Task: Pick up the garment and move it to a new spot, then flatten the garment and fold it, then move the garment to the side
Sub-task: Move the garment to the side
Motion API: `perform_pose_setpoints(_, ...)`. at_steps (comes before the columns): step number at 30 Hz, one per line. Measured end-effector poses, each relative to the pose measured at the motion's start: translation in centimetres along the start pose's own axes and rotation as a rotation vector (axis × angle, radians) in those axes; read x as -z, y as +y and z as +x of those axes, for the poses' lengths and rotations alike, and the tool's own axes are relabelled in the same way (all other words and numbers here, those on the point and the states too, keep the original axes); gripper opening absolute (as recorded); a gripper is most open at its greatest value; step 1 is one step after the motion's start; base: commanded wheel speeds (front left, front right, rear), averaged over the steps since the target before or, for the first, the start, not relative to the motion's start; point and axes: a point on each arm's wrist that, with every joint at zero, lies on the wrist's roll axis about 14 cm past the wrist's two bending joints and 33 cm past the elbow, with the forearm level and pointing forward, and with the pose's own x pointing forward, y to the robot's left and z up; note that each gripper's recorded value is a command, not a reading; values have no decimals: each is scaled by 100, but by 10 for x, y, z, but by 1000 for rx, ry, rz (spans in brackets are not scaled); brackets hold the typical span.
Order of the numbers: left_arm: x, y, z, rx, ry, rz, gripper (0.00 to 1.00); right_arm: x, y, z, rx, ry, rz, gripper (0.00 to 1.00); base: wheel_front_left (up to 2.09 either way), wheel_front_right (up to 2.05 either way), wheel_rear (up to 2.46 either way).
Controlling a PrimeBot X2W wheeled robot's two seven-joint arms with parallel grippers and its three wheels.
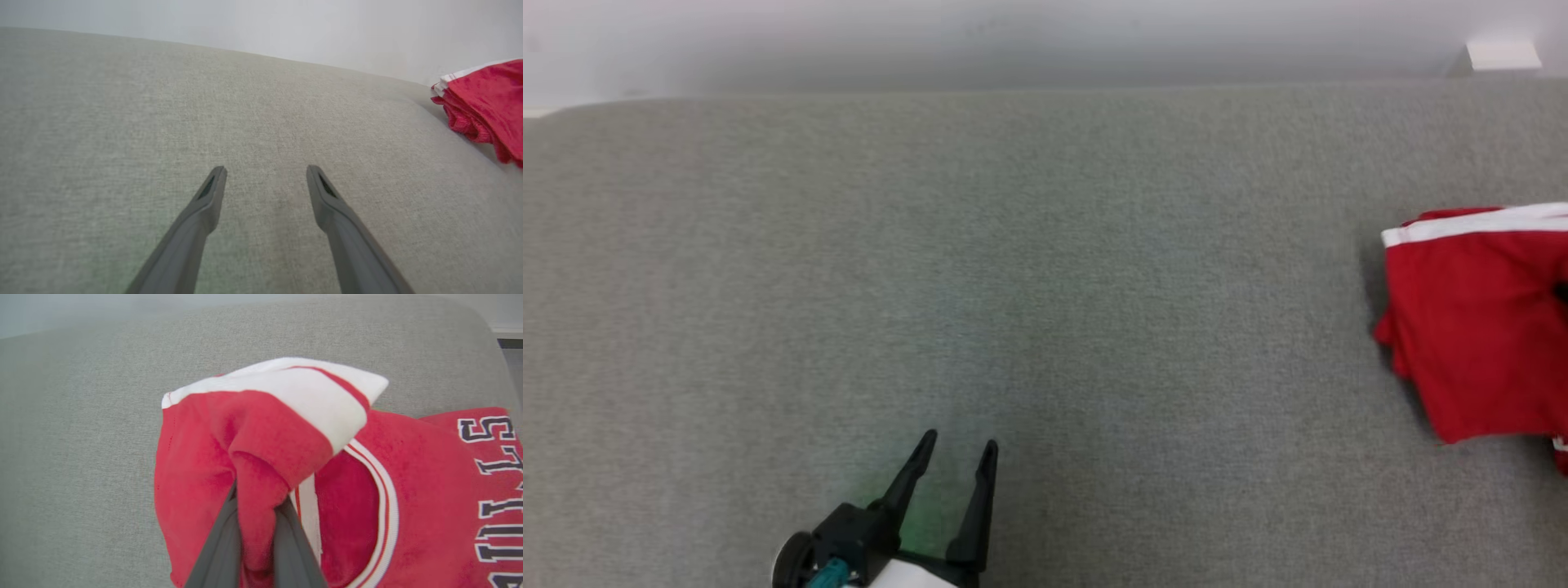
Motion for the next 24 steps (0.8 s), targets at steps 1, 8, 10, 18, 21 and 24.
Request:
perform_pose_setpoints(1,2,-2,4,8,4,-1,100,-1,-7,-2,20,3,-7,0,0,0,0)
perform_pose_setpoints(8,14,-5,14,27,35,-6,100,-5,-60,-16,207,71,-76,0,0,0,0)
perform_pose_setpoints(10,15,-2,13,19,38,-5,100,2,-78,-19,280,115,-106,0,0,0,0)
perform_pose_setpoints(18,13,5,10,-6,33,0,100,-23,-131,-34,538,-29,-301,100,0,0,0)
perform_pose_setpoints(21,11,6,6,-14,30,2,100,-20,-132,-36,553,-63,-300,100,0,0,0)
perform_pose_setpoints(24,6,6,1,-23,19,-4,100,-31,-123,-41,541,-157,-325,100,0,0,0)
